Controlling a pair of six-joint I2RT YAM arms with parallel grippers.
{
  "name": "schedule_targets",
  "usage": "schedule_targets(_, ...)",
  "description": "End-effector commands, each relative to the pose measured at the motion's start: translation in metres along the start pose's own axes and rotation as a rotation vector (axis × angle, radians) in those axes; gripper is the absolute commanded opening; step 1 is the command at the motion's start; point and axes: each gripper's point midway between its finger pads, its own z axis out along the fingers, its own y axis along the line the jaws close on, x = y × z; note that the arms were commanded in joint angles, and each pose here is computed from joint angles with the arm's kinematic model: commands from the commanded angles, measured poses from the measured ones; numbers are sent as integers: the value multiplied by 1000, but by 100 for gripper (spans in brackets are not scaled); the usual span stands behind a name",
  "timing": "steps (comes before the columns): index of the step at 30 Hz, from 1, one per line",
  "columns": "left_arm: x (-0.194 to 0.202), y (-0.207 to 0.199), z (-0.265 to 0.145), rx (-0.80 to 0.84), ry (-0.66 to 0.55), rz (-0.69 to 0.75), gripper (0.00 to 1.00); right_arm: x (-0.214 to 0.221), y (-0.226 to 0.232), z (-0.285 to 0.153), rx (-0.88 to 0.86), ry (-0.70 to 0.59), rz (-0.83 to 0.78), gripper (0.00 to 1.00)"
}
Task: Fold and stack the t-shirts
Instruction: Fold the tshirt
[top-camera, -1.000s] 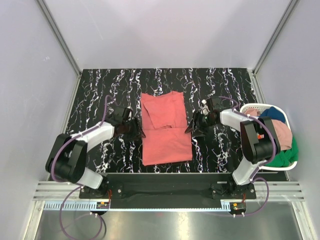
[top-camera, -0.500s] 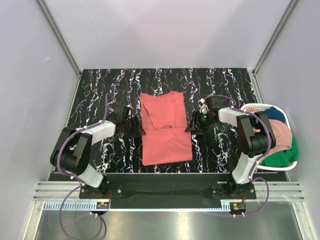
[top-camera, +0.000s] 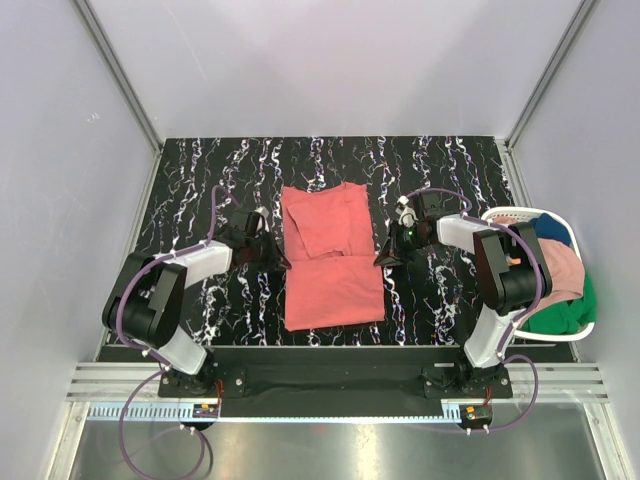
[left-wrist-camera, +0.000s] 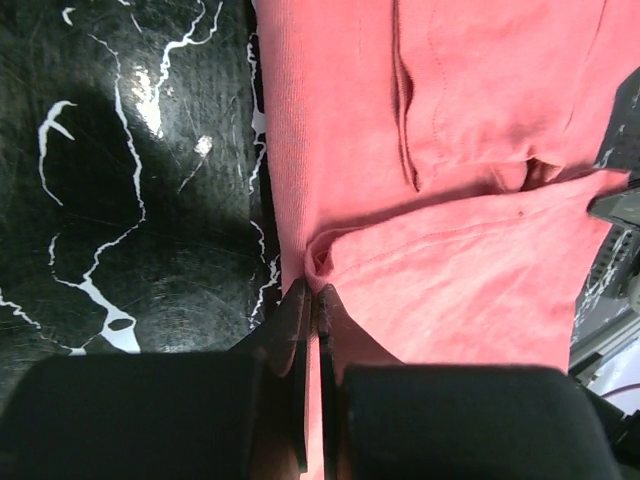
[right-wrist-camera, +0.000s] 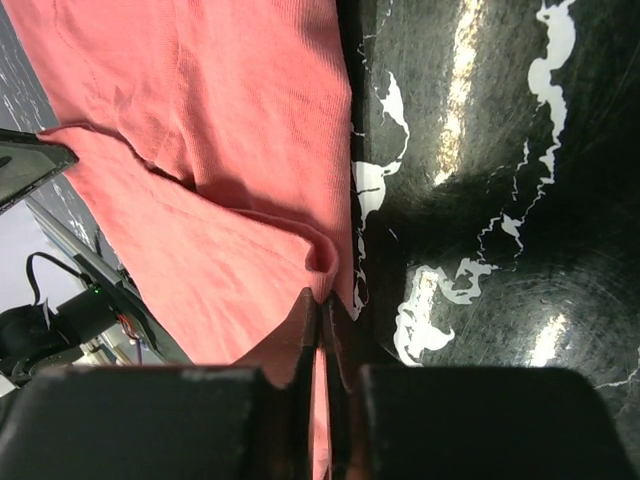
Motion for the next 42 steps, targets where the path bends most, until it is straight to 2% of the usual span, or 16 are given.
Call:
schedule_targets(1, -8, -15, -4, 70, -27, 26, 0, -20, 23, -16, -52, -70, -71, 4)
schedule_targets(3, -9, -20, -7, 85, -31, 25, 0, -21, 27, -20, -60, -76, -76, 0)
schedule_targets(17, -19, -27, -29, 65, -92, 10, 0, -29, 41, -33, -78, -110, -108, 0)
schedule_targets(18, -20, -28, -30, 65, -94, 10, 0, -29, 41, -32, -77, -109, -104, 1)
schedule_targets(20, -20, -27, -30, 59, -93, 11, 0, -29, 40, -32, -67, -109, -101, 10)
schedule_targets(22, -20, -27, -28, 61, -88, 9, 0, -30, 38, -31, -63, -108, -95, 13)
schedule_targets(23, -18, -26, -27, 62, -81, 8, 0, -30, 39, -31, -66, -105, -98, 11)
schedule_targets(24, -18, -27, -26, 65, -81, 7, 0, -30, 39, -31, -70, -105, -100, 0)
schedule_targets(32, -32, -31, -40, 56, -163, 1, 0, -40, 58, -47, -107, -141, -156, 0)
schedule_targets(39, -43, -30, -36, 27, -191, 2, 0, -53, 57, -38, -101, -137, -162, 0)
schedule_targets(42, -44, -17, -29, -39, -181, 7, 0, -58, 54, -32, -96, -133, -159, 0)
